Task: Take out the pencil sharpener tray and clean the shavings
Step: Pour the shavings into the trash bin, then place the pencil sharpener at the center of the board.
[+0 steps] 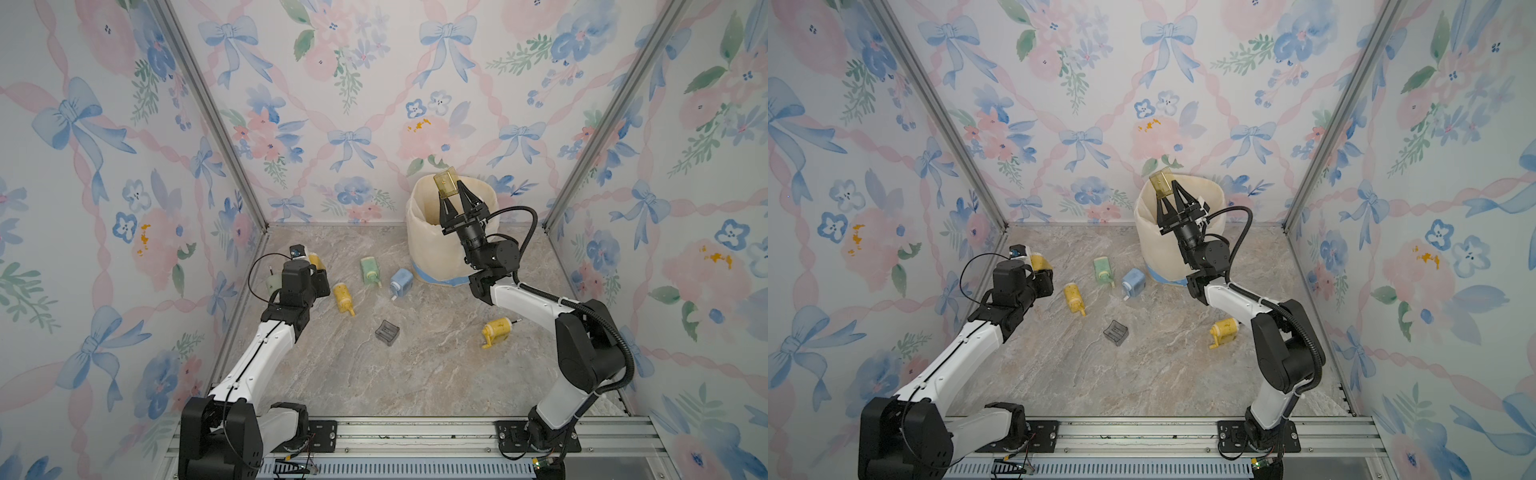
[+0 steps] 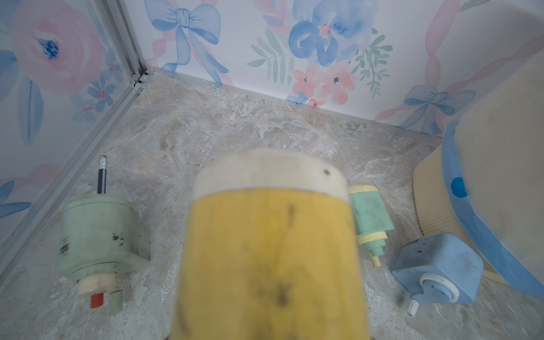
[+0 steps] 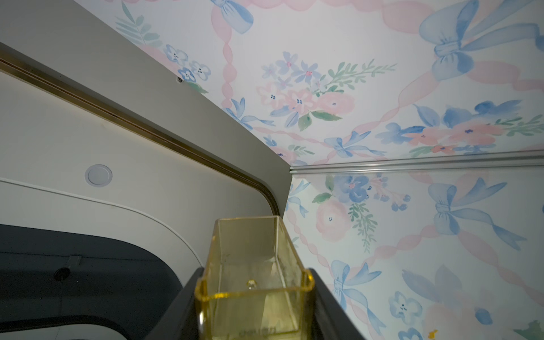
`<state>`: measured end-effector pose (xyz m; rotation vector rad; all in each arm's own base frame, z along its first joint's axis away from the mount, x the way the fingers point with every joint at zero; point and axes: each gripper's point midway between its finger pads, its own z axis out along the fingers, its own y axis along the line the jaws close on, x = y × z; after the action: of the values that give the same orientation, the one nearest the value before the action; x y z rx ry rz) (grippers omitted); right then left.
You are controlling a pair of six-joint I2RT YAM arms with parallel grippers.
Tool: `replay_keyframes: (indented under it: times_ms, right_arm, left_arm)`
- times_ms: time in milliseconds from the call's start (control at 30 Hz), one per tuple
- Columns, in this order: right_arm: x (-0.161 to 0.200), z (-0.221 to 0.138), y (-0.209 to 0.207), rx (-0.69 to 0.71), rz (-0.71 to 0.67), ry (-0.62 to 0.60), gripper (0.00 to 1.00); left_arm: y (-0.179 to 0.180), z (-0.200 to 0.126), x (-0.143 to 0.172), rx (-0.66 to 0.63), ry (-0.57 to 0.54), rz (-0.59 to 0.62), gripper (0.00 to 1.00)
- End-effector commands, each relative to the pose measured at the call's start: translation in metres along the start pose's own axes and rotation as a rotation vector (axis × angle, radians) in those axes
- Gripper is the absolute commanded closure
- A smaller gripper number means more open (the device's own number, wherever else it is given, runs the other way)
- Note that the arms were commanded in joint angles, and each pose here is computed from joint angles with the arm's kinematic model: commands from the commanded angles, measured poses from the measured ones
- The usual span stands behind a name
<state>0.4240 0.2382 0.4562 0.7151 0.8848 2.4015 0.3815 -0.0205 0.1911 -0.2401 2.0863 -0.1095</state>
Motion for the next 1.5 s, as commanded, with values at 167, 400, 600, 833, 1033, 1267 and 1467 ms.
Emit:
replay_keyframes:
  times_ms: [167,400,600,833,1033,1267,1467]
  right_arm:
    - [0.057,0.010,0.035,0.026,-0.237,0.231,0.56]
    - [0.064,-0.004,0.021,0.212,-0.525,0.299,0.56]
    - [0.062,-0.040,-0.005,0.442,-0.783,0.342,0.54]
    - [0.056,-0.100,-0.032,0.663,-1.070,0.403,0.52]
    - [0.060,-0.145,-0.058,0.778,-1.264,0.473,0.51]
    - [0.064,-0.185,-0.073,0.809,-1.408,0.507,0.50]
    - [0.054,-0.212,-0.086,0.880,-1.431,0.522,0.50]
  left_arm:
    - [0.005,0.026,-0.021,-0.044,-0.011,-0.052,1.00]
    - [0.022,0.043,-0.005,-0.134,0.026,-0.077,1.00]
    - [0.047,0.060,0.008,-0.196,0.078,-0.093,1.00]
    - [0.062,0.079,0.021,-0.190,0.138,-0.136,1.00]
    - [0.070,0.092,0.034,-0.225,0.176,-0.127,1.00]
    - [0.072,0.104,0.030,-0.239,0.178,-0.133,1.00]
    - [0.082,0.110,0.034,-0.293,0.186,-0.104,1.00]
